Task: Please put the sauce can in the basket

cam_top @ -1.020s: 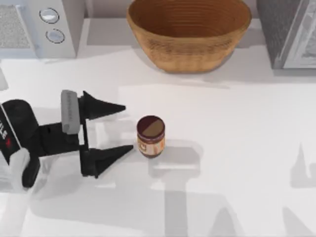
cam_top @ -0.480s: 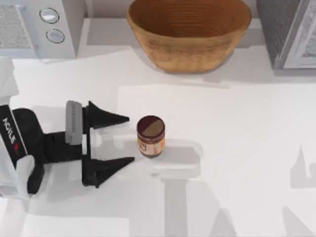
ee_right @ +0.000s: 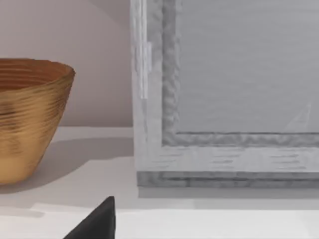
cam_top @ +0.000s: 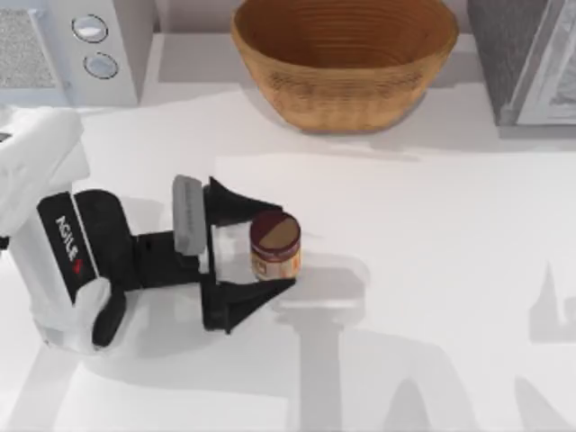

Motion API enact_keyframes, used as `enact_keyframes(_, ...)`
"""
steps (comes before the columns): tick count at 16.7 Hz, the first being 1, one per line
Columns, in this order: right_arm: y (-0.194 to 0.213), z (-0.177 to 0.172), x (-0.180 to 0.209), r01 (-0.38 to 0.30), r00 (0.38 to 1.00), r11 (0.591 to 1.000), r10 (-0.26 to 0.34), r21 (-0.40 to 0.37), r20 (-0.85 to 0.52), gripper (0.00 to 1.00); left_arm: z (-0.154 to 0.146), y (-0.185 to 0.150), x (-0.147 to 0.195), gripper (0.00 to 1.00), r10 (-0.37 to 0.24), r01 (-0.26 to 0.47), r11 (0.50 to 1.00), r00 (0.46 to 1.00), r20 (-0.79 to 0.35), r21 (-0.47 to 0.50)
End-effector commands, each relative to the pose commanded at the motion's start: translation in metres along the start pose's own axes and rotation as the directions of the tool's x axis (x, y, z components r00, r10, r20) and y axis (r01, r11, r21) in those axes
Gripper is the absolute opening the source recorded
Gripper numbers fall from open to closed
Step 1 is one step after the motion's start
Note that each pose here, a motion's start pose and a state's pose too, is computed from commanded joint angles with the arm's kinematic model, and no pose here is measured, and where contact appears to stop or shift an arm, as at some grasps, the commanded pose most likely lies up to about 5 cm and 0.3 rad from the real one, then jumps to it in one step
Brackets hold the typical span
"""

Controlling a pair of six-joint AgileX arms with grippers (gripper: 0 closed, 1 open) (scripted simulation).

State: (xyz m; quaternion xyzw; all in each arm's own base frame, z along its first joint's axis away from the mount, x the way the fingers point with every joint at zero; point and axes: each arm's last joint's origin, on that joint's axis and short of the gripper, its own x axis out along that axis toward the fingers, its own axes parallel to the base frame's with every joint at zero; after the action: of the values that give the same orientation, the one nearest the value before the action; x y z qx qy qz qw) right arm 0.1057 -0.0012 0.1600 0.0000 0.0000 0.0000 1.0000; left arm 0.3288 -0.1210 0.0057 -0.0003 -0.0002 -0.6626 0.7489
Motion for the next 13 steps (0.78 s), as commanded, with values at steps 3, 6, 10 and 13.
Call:
enact_keyframes(3, 0.000, 0.000, 0.000, 0.000, 1.000, 1.000, 0.000, 0.000, 0.000, 1.00, 0.000, -0.002, 0.018, 1.00, 0.000, 0.000, 1.000, 1.000, 0.000, 0.000)
enact_keyframes(6, 0.000, 0.000, 0.000, 0.000, 1.000, 1.000, 0.000, 0.000, 0.000, 1.00, 0.000, -0.002, 0.019, 1.00, 0.000, 0.000, 1.000, 1.000, 0.000, 0.000)
enact_keyframes(10, 0.000, 0.000, 0.000, 0.000, 1.000, 1.000, 0.000, 0.000, 0.000, 1.00, 0.000, -0.002, 0.019, 0.77, 0.000, 0.000, 1.000, 1.000, 0.000, 0.000)
enact_keyframes(13, 0.000, 0.000, 0.000, 0.000, 1.000, 1.000, 0.000, 0.000, 0.000, 1.00, 0.000, -0.002, 0.019, 0.55, 0.000, 0.000, 1.000, 1.000, 0.000, 0.000)
